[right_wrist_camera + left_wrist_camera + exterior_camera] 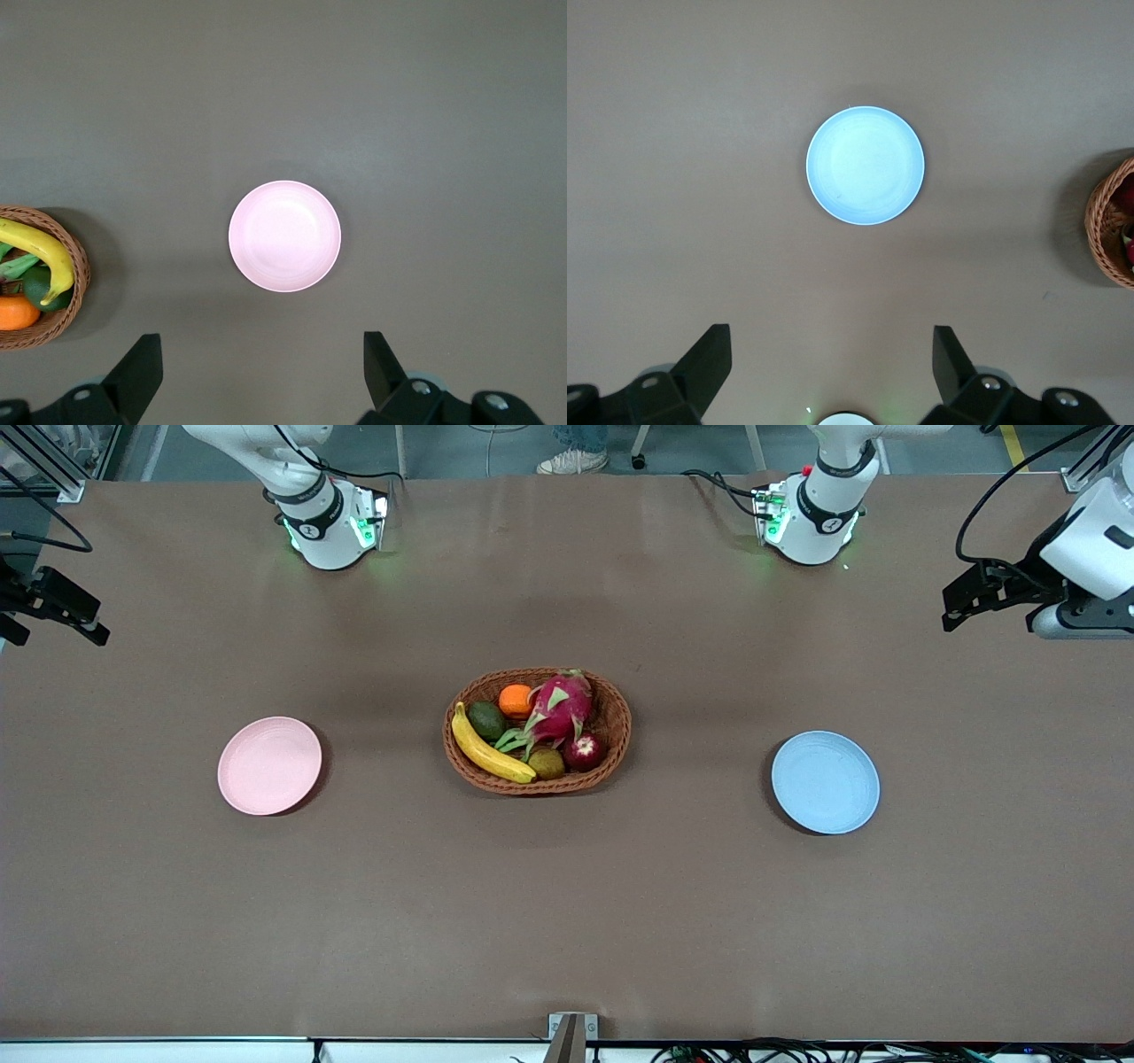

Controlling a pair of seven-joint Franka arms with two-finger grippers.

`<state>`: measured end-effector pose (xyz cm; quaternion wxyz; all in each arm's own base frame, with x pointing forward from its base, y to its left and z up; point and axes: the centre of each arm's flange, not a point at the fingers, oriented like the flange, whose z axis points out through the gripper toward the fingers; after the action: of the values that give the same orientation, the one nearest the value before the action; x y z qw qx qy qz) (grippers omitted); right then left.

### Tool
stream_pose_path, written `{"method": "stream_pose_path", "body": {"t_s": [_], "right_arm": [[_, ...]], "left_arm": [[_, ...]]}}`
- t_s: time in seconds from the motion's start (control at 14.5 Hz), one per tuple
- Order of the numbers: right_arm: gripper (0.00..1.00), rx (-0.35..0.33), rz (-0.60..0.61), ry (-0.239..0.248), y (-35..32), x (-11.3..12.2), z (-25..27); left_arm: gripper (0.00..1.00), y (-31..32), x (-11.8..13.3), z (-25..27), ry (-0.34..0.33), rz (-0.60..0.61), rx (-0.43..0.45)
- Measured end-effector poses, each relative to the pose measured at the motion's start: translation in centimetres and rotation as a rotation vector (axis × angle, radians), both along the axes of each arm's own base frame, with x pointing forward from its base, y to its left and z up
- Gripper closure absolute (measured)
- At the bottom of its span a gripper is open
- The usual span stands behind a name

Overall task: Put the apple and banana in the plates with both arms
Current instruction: 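Move the right gripper and the left gripper toward the fruit basket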

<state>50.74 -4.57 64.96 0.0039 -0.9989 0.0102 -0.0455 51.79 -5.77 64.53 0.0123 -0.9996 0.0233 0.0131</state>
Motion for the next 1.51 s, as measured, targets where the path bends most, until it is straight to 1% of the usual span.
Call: {"method": "stream_pose_path", "body": {"t_s": [0.21, 0.41, 0.48, 0.62, 0.76, 0.83, 0.96, 1.24, 1.38, 1.44, 1.51], "right_arm": [[0.0, 0.0, 0.0, -0.004, 0.1, -0.1, 0.2], [0.0, 0.0, 0.0, -0.003, 0.1, -0.1, 0.2], [0.0, 0.001, 0.001, 0.008, 0.1, -0.2, 0.1], [0.0, 0.003, 0.009, 0.048, 0.3, -0.5, -0.5], [0.0, 0.005, 0.029, 0.073, 1.3, 0.0, -1.4], [0.0, 0.006, 0.046, 0.095, 2.1, 0.4, -2.4], [0.0, 0.006, 0.103, 0.156, 5.1, 1.8, -5.4], [0.0, -0.009, 0.26, 0.304, 14.4, 4.2, -13.7], [0.02, 0.01, 0.323, 0.372, 18.9, 4.7, -18.2], [0.02, 0.027, 0.346, 0.386, 21.0, 4.9, -20.2], [0.05, 0.038, 0.363, 0.383, 22.7, 5.3, -22.0]], "left_arm": [[0.0, 0.0, 0.2, -0.2, 0.004, -0.001, 0.0], [0.0, -0.1, 1.0, -1.2, 0.019, -0.003, 0.001], [0.0, -0.3, 1.5, -1.8, 0.027, -0.006, -0.001], [0.0, -1.5, 2.8, -3.6, 0.035, -0.019, -0.032], [0.0, -3.9, 4.2, -5.9, 0.042, -0.051, -0.06], [0.0, -5.7, 4.8, -7.1, 0.047, -0.062, -0.064], [0.0, -9.9, 5.6, -9.9, 0.06, -0.04, -0.064], [0.0, -18.9, 6.2, -15.7, 0.051, 0.06, -0.067], [0.0, -22.7, 6.2, -18.5, 0.04, 0.097, -0.075], [0.0, -24.6, 6.0, -19.9, 0.041, 0.113, -0.082], [0.0, -26.3, 5.6, -21.2, 0.051, 0.133, -0.092]]}}
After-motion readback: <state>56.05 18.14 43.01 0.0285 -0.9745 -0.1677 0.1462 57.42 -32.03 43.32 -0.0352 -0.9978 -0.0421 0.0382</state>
